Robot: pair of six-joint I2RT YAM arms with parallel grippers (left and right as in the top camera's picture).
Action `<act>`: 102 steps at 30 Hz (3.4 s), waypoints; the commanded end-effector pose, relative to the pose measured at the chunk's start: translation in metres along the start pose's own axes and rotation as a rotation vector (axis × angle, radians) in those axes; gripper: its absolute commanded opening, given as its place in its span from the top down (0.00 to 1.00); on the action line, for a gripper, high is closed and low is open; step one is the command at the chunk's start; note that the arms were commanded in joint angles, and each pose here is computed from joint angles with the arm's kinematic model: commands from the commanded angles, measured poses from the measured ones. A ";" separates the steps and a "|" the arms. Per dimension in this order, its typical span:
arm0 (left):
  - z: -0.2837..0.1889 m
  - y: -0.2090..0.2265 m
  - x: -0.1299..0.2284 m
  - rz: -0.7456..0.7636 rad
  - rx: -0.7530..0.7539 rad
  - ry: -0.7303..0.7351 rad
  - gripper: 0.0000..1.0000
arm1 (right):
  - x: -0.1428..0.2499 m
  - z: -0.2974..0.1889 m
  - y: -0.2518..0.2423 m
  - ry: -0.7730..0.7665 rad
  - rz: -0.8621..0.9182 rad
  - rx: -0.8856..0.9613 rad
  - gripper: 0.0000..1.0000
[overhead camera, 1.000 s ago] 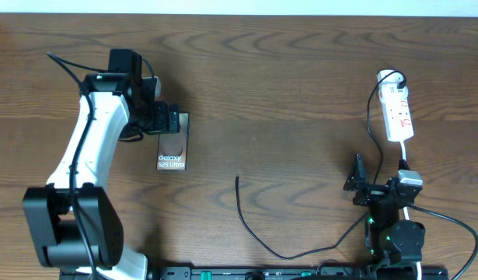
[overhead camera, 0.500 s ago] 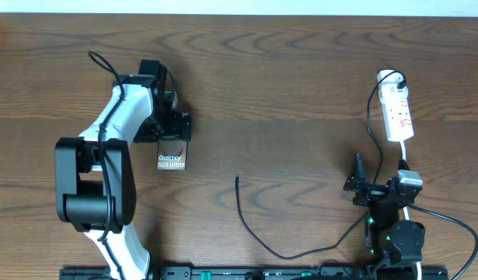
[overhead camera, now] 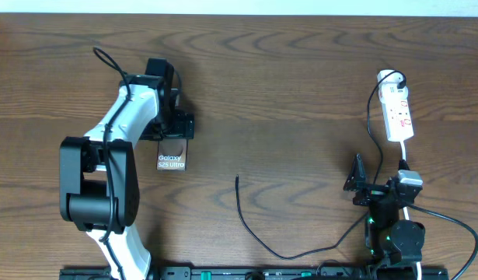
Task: Plug charger to phone and switch on socket
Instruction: 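Close the left gripper on the phone's bottom edge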
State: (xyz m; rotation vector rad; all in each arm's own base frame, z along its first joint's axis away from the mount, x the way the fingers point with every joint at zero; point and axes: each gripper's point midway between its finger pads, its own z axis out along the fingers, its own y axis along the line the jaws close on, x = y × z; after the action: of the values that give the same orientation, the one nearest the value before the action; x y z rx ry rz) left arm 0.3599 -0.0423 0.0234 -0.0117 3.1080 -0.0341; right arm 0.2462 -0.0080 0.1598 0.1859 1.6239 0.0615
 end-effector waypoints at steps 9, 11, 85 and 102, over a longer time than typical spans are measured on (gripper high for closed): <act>0.001 -0.005 -0.007 0.007 -0.002 -0.036 0.02 | 0.000 0.000 -0.004 0.000 -0.015 0.018 0.01; 0.004 -0.005 -0.005 0.007 -0.003 -0.034 0.02 | 0.000 0.000 -0.004 0.000 -0.014 0.018 0.01; 0.053 0.006 0.035 0.068 -0.034 0.013 0.05 | 0.000 0.000 -0.004 -0.001 -0.014 0.018 0.01; 0.053 0.006 0.035 0.068 -0.034 0.013 0.12 | 0.000 0.000 -0.004 0.000 -0.014 0.018 0.01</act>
State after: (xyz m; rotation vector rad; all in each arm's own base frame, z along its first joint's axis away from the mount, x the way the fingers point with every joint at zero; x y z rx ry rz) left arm 0.3541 -0.0449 -0.0047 0.0680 3.0116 -0.0204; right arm 0.2461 -0.0080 0.1600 0.1859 1.6235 0.0615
